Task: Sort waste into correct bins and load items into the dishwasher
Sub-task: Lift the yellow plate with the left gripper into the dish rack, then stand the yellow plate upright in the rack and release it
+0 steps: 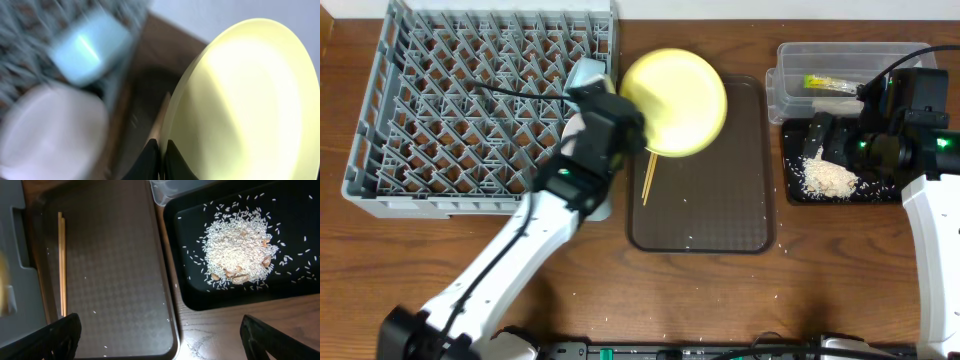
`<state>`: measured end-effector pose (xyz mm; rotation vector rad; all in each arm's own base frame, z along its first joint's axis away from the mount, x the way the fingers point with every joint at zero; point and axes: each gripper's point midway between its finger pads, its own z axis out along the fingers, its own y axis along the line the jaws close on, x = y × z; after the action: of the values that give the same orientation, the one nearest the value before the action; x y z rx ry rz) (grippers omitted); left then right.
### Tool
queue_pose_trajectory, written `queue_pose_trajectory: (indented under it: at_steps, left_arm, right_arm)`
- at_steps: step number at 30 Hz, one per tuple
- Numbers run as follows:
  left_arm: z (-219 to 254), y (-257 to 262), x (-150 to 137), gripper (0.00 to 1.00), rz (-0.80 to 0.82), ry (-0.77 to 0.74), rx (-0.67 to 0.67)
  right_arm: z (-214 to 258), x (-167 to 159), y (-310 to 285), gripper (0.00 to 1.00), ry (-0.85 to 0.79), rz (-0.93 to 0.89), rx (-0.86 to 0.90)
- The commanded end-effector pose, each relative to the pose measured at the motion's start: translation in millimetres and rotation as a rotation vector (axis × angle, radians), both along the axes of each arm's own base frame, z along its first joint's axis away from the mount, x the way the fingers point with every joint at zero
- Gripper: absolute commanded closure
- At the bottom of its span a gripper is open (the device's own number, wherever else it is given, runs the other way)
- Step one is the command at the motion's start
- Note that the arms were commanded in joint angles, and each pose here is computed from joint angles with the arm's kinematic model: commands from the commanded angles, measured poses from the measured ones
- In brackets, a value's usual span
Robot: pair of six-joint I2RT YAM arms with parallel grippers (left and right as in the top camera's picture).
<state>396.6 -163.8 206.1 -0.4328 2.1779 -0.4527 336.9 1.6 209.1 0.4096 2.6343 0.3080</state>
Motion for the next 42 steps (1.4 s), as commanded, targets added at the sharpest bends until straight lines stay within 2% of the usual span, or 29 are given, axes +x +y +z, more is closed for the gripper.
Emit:
queue_pose_trajectory:
  at_steps: [1, 5, 9, 18, 28, 36, 42]
  left_arm:
    - [31.6, 49.8, 8.5, 0.92, 0.068, -0.102, 0.14]
    - [42.2, 93.2, 12.8, 0.93, 0.138, -0.135, 0.335]
    - [46.6, 132.4, 17.2, 0.93, 0.254, -0.137, 0.472]
    - [43.5, 190.9, 52.0, 0.93, 0.349, -0.165, 0.62]
    - [34.4, 209.2, 100.0, 0.93, 0.368, -0.255, 0.849]
    - [15.2, 229.7, 121.4, 0.92, 0.423, -0.278, 0.864]
    - [34.6, 240.0, 126.8, 0.93, 0.474, -0.335, 0.848]
  right_arm:
    - [2.0, 1.9, -2.6, 0.01, -0.003, -0.015, 0.003]
    - [1.9, 1.8, -2.7, 0.01, -0.003, -0.016, 0.002]
    - [1.9, 1.8, -2.7, 0.01, -0.003, -0.016, 0.002]
    - [2.0, 1.9, -2.7, 0.01, -0.003, -0.016, 0.002]
    - [1.9, 1.8, -2.6, 0.01, -0.003, -0.015, 0.003]
    - [1.9, 1.8, -2.7, 0.01, -0.003, -0.015, 0.002]
    - [2.0, 1.9, -2.7, 0.01, -0.003, -0.016, 0.002]
